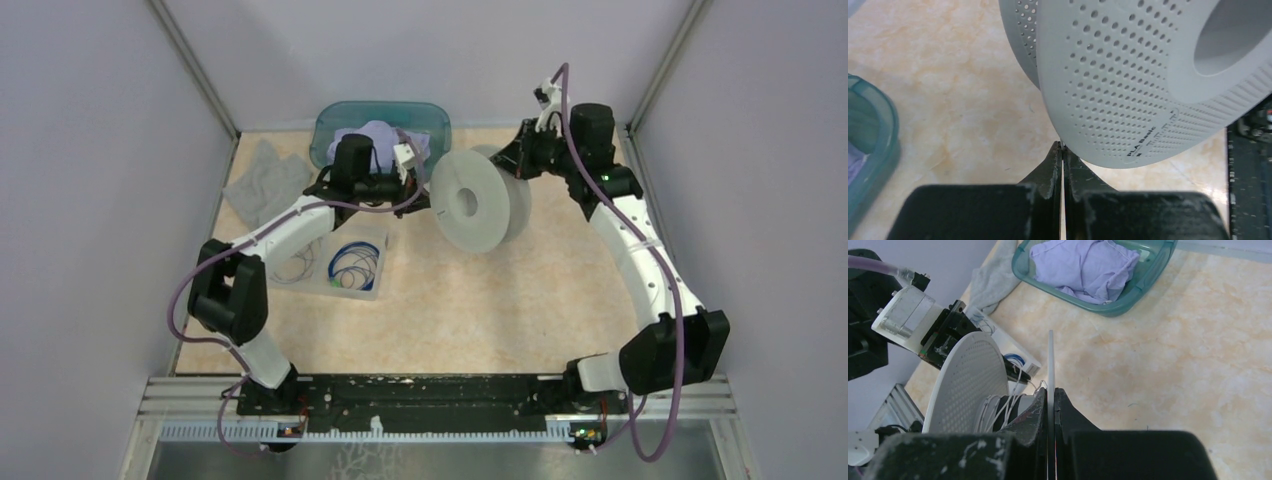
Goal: Wrap the cables
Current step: Wrap the cable around the cable reel.
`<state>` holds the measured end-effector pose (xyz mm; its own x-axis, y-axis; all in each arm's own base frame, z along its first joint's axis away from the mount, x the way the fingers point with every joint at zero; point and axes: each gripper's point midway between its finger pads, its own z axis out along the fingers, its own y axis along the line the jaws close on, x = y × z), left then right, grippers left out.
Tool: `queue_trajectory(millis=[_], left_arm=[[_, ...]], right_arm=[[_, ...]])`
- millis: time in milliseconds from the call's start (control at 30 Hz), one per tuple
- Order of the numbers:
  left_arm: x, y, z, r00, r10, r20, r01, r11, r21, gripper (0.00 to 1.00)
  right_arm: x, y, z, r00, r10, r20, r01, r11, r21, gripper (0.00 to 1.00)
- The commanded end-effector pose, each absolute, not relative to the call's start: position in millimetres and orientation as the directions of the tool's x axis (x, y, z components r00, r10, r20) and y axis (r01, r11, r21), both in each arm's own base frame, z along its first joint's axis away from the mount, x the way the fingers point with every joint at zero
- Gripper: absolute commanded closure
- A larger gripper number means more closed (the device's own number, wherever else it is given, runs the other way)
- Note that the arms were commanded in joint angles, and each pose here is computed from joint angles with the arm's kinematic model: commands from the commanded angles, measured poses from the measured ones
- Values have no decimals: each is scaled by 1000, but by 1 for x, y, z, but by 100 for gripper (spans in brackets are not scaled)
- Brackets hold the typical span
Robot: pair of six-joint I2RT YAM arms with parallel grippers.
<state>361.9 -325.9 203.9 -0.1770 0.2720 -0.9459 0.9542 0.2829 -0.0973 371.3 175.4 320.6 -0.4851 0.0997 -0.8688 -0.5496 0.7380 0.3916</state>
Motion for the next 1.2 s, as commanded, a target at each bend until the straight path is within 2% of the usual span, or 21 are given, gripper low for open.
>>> queue_trajectory(millis=[0, 367, 567, 700, 1167], left_arm=[[326, -335, 255, -215, 109, -971, 974, 96, -205, 99], [275, -328, 288, -349, 55, -936, 918, -182, -353, 99], [257, -323, 308, -384, 15, -923, 887, -273, -373, 99], [260, -323, 311, -411, 7, -912, 880, -259, -398, 99], [322, -340, 302, -597, -149, -788, 798, -9, -603, 99]], right_arm=[[379, 178, 386, -370, 221, -902, -602, 683, 414, 100], [387, 180, 391, -448, 303, -841, -587, 610, 533, 100], [391, 184, 381, -520, 350, -779, -552, 558, 620, 100], [394, 181, 375, -546, 369, -752, -528, 545, 651, 100], [392, 185, 373, -566, 408, -716, -523, 494, 695, 100]])
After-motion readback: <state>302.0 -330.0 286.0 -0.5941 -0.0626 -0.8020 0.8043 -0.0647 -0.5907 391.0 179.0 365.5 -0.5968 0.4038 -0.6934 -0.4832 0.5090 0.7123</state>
